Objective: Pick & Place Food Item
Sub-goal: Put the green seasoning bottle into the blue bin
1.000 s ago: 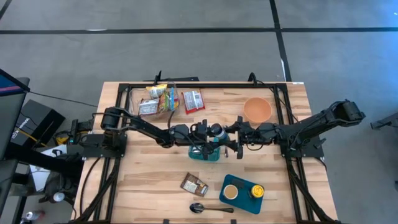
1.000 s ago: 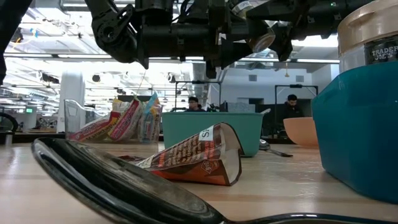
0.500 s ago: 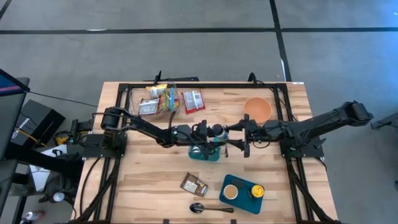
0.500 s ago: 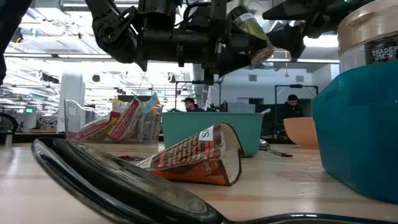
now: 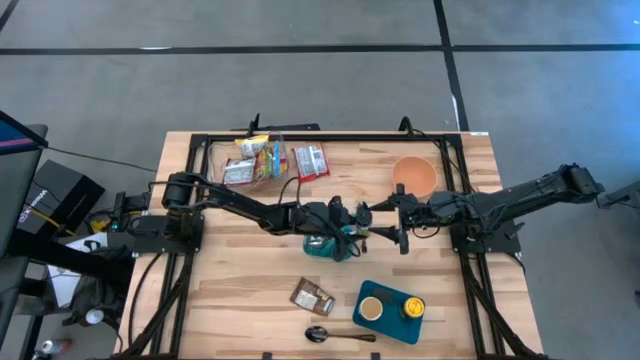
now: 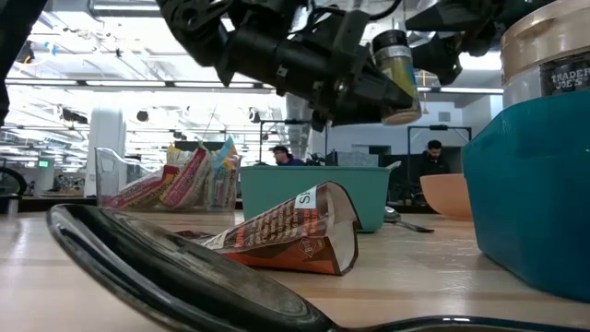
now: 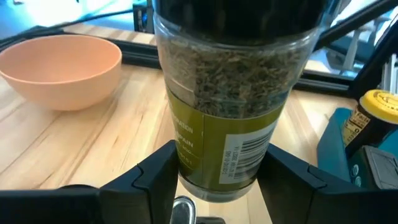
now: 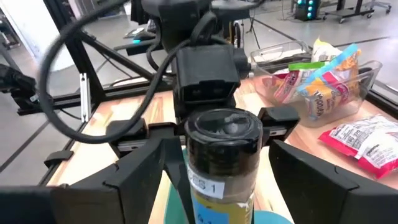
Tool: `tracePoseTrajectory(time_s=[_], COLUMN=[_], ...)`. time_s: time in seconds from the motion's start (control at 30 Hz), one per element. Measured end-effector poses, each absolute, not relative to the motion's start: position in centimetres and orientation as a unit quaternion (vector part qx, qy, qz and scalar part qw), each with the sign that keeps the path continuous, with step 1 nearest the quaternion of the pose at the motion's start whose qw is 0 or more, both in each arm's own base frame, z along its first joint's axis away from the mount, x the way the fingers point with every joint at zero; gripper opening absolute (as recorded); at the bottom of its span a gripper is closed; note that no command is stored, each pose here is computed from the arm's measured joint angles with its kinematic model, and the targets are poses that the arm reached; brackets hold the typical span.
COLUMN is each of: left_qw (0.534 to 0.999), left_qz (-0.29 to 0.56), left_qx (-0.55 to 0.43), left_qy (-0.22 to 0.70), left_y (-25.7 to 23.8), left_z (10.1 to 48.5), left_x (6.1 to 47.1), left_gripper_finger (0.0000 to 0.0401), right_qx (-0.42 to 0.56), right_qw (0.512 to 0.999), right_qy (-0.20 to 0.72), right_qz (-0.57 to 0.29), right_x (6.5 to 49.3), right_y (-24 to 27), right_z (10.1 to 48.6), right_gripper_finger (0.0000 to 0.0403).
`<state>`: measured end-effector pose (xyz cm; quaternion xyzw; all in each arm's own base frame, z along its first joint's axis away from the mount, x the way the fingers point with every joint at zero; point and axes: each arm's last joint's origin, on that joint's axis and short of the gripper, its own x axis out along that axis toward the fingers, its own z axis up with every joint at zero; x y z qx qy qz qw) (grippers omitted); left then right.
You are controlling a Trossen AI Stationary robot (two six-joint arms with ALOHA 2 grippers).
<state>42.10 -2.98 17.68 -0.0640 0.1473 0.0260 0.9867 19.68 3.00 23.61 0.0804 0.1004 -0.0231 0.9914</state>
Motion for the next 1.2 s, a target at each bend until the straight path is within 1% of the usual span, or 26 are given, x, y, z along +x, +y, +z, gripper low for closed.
tracePoseTrajectory(time_s=[0.47, 0.67, 0.83, 1.07, 1.2], left_qw=[0.982, 0.977, 0.975, 0.969, 0.966], left_qz=[0.028, 0.03, 0.031, 0.03, 0.031], left_qx=[-0.059, -0.058, -0.058, -0.062, -0.066], left_qy=[0.178, 0.203, 0.213, 0.235, 0.248], left_y=[-3.0, -3.0, -3.0, -3.1, -3.1], left_z=[18.6, 18.3, 18.1, 17.7, 17.5], left_x=[42.8, 42.7, 42.7, 42.5, 42.3], left_gripper_finger=[0.0186, 0.0186, 0.0186, 0.0186, 0.0186], right_qx=[0.065, 0.064, 0.053, 0.039, 0.035], right_qw=[0.989, 0.989, 0.989, 0.977, 0.973], right_qy=[0.127, 0.135, 0.14, 0.207, 0.228], right_qz=[-0.023, -0.024, -0.018, -0.015, -0.017], right_x=[19.9, 20.5, 21.5, 22.9, 23.3], right_y=[3.1, 3.2, 3.4, 3.7, 3.8], right_z=[22.8, 22.4, 22.9, 23.3, 23.8], right_gripper_finger=[0.0282, 0.0282, 0.0282, 0.0282, 0.0282])
